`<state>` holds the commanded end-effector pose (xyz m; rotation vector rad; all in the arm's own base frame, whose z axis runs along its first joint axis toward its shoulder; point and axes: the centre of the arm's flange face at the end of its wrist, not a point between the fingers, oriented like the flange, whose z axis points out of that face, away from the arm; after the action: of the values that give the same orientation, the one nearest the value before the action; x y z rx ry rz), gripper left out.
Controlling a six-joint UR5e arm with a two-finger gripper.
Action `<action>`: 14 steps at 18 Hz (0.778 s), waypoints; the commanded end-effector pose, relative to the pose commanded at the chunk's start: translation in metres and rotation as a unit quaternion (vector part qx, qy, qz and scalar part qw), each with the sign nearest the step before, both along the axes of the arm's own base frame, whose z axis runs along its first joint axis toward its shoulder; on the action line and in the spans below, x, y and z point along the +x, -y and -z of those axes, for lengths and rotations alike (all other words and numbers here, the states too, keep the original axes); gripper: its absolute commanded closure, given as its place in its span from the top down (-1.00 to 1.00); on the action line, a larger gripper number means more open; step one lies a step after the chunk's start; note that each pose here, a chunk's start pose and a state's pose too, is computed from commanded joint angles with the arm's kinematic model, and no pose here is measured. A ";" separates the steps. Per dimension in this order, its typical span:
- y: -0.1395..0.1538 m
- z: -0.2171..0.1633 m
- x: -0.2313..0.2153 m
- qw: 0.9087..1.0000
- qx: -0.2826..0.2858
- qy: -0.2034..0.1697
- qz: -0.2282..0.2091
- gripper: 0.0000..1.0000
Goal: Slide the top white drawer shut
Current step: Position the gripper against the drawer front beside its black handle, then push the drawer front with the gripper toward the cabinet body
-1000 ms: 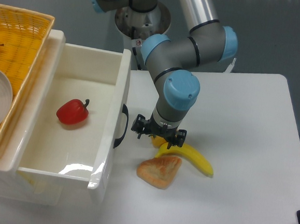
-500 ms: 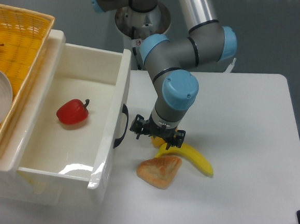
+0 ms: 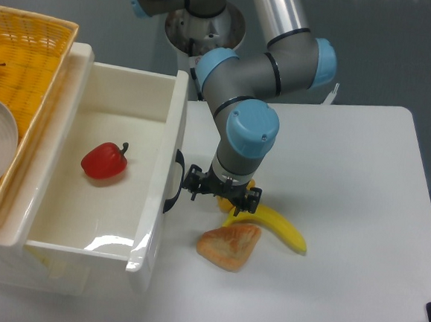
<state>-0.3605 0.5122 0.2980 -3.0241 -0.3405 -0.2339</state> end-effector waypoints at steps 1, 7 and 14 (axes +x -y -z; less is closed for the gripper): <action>-0.001 0.000 0.001 1.000 0.000 0.000 0.001 1.00; -0.002 -0.004 0.004 1.000 0.010 0.005 0.001 1.00; -0.006 -0.013 0.010 1.000 0.021 0.006 0.004 1.00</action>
<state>-0.3501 0.5180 0.3110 -2.9848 -0.3204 -0.2579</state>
